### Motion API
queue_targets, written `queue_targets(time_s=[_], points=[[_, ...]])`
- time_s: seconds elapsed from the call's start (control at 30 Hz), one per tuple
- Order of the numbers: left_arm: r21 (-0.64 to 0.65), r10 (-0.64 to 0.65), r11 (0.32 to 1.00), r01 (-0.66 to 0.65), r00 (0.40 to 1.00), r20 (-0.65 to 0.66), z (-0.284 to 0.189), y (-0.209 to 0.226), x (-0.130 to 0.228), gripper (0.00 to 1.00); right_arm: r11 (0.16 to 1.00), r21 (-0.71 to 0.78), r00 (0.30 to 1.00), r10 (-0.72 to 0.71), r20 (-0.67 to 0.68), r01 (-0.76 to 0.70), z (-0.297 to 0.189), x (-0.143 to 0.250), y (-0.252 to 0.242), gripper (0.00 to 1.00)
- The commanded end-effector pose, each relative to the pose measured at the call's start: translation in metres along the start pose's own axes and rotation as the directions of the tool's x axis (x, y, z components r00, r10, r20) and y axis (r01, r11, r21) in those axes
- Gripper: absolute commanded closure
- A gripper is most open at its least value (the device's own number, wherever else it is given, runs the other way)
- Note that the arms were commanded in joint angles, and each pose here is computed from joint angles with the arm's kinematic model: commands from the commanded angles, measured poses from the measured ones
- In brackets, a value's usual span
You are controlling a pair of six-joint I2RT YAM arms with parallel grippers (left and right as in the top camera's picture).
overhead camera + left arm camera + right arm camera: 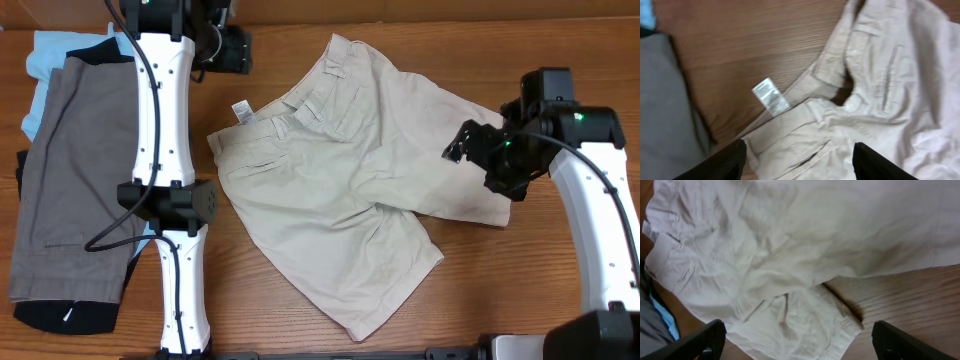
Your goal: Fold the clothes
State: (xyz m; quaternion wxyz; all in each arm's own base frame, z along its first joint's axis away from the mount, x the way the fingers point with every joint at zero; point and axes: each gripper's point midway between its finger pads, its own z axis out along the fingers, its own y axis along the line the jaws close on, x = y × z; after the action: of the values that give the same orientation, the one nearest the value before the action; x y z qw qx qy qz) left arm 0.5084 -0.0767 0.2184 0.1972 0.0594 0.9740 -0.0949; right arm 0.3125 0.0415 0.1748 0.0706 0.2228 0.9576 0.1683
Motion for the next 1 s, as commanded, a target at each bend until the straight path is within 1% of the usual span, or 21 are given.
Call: queue_targets(time_s=[0.0, 0.07, 0.17, 0.23, 0.37, 0.5, 0.6, 0.63, 0.77, 0.97], points=[[0.062, 0.065, 0.996, -0.07, 0.995, 0.076, -0.026, -0.025, -0.008, 0.3, 0.996, -0.002, 0.995, -0.088, -0.037, 0.088, -0.002, 0.028, 0.02, 0.04], [0.061, 0.066, 0.996, -0.071, 0.994, 0.082, -0.028, -0.026, -0.009, 0.3, 0.992, 0.041, 0.991, -0.119, -0.066, 0.122, 0.004, 0.043, 0.024, 0.04], [0.059, 0.063, 0.996, -0.068, 0.994, 0.084, -0.028, -0.024, -0.009, 0.29, 0.985, 0.128, 0.99, -0.1, -0.095, 0.112, 0.021, 0.063, 0.02, 0.04], [0.051, 0.055, 0.997, -0.059, 0.995, 0.085, -0.029, -0.018, -0.01, 0.29, 0.98, 0.18, 0.991, -0.069, -0.114, 0.089, 0.035, 0.075, 0.013, 0.03], [0.035, 0.034, 0.999, -0.037, 0.995, 0.09, -0.031, -0.005, -0.011, 0.27, 0.966, 0.259, 0.986, 0.035, -0.162, 0.008, 0.07, 0.101, -0.015, 0.04], [0.029, 0.019, 0.999, -0.022, 0.995, 0.093, -0.032, 0.004, -0.012, 0.26, 0.955, 0.294, 0.98, 0.098, -0.174, -0.043, 0.101, 0.115, -0.042, 0.06], [0.028, 0.02, 0.999, -0.023, 0.995, 0.102, -0.032, 0.004, -0.014, 0.26, 0.955, 0.292, 0.981, 0.099, -0.165, -0.047, 0.116, 0.118, -0.053, 0.09], [0.028, 0.021, 0.999, -0.024, 0.994, 0.104, -0.032, 0.004, -0.014, 0.26, 0.955, 0.294, 0.982, 0.097, -0.159, -0.047, 0.119, 0.118, -0.055, 0.1], [0.031, 0.028, 0.999, -0.031, 0.994, 0.107, -0.031, 0.0, -0.015, 0.26, 0.96, 0.275, 0.989, 0.083, -0.124, -0.046, 0.138, 0.117, -0.063, 0.2], [0.035, 0.036, 0.999, -0.04, 0.994, 0.104, -0.03, -0.005, -0.015, 0.25, 0.958, 0.268, 0.987, 0.129, -0.092, -0.101, 0.152, 0.12, -0.072, 0.35]])
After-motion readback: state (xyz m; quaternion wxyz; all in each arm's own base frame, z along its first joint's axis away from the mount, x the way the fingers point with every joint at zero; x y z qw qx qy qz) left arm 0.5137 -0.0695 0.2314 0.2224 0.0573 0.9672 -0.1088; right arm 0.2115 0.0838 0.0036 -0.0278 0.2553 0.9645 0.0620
